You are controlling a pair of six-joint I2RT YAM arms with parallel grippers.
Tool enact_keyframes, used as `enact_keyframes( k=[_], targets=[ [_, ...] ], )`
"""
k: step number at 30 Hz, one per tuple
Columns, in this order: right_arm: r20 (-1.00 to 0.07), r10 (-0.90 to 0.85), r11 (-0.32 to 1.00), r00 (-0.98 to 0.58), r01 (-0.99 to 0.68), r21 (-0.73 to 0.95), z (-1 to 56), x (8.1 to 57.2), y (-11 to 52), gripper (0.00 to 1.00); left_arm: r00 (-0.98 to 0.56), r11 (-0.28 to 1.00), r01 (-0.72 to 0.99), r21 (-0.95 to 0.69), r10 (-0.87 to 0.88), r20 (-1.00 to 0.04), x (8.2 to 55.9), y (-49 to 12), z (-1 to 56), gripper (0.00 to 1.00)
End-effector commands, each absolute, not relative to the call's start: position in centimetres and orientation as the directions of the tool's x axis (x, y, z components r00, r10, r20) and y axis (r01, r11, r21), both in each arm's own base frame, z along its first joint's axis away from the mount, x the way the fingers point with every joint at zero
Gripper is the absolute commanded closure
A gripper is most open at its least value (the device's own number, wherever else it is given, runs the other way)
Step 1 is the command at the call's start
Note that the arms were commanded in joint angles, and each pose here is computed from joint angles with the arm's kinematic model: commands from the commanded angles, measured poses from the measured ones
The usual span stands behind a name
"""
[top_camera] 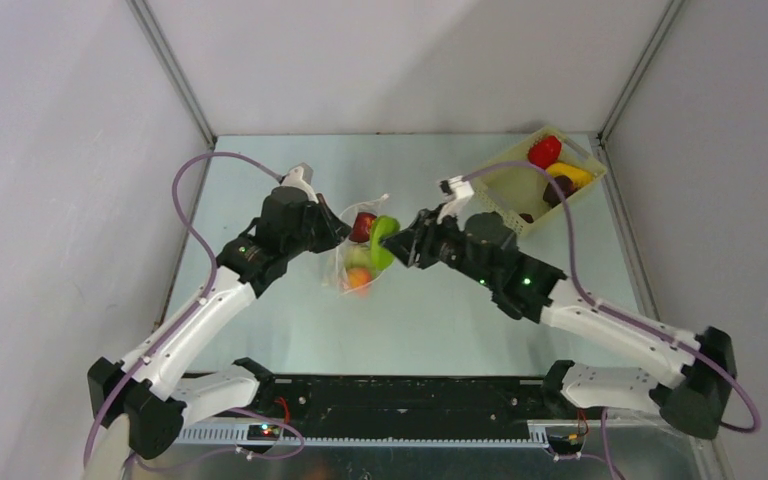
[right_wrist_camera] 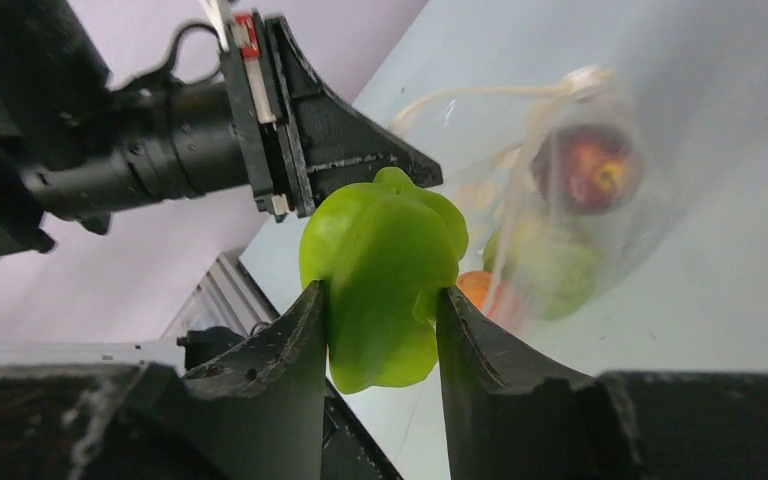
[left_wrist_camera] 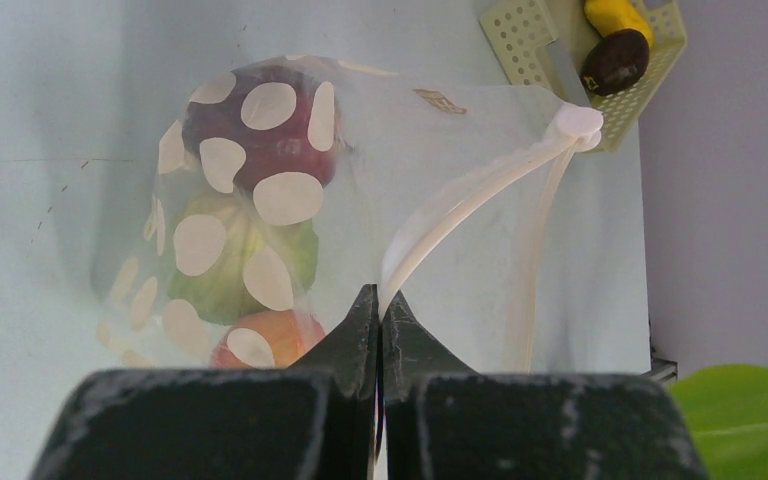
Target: Place the food in the zip-top bag and seal the zipper
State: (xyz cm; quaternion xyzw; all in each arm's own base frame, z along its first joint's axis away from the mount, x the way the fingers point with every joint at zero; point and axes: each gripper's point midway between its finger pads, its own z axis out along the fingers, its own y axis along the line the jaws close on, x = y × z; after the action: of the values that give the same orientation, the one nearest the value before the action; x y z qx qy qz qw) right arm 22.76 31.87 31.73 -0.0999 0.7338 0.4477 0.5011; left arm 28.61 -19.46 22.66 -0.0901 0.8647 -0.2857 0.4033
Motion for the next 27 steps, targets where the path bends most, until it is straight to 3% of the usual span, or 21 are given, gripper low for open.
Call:
enact_keyframes(
  k=[1, 8, 18, 21, 24, 27],
  targets=[
    [-0.830, 0.330, 0.518, -0.450, -0.648, 0.558, 34.4, 22.9, 35.0, 0.75, -0.618, 0.804, 0.122, -0.582, -0.397, -0.678, 28.3, -19.4, 25.3, 1.00],
    [-0.810, 0.330, 0.553, -0.485, -0.595, 0.583, 31.9, 24.6, 37.4, 0.75, -0.605, 0.797, 0.132, -0.589, -0.406, -0.685, 27.9, -19.2, 25.9, 1.00],
    [-0.803, 0.324, 0.683, -0.501, -0.463, 0.565, 28.3, 26.6, 37.6, 0.64, -0.618, 0.777, 0.159, -0.610, -0.404, -0.675, 27.3, -19.7, 26.0, 1.00],
    [-0.814, 0.313, 0.726, -0.489, -0.430, 0.537, 27.7, 27.2, 37.5, 0.52, -0.615, 0.775, 0.160, -0.611, -0.406, -0.676, 27.2, -19.6, 26.1, 1.00],
    [-0.816, 0.310, 0.738, -0.487, -0.417, 0.530, 27.7, 27.4, 37.6, 0.32, -0.613, 0.776, 0.158, -0.610, -0.407, -0.677, 27.2, -19.5, 26.1, 1.00],
    [-0.818, 0.308, 0.747, -0.486, -0.410, 0.524, 27.5, 27.4, 37.6, 0.25, -0.612, 0.777, 0.157, -0.610, -0.408, -0.677, 27.2, -19.5, 26.1, 1.00]
  ],
)
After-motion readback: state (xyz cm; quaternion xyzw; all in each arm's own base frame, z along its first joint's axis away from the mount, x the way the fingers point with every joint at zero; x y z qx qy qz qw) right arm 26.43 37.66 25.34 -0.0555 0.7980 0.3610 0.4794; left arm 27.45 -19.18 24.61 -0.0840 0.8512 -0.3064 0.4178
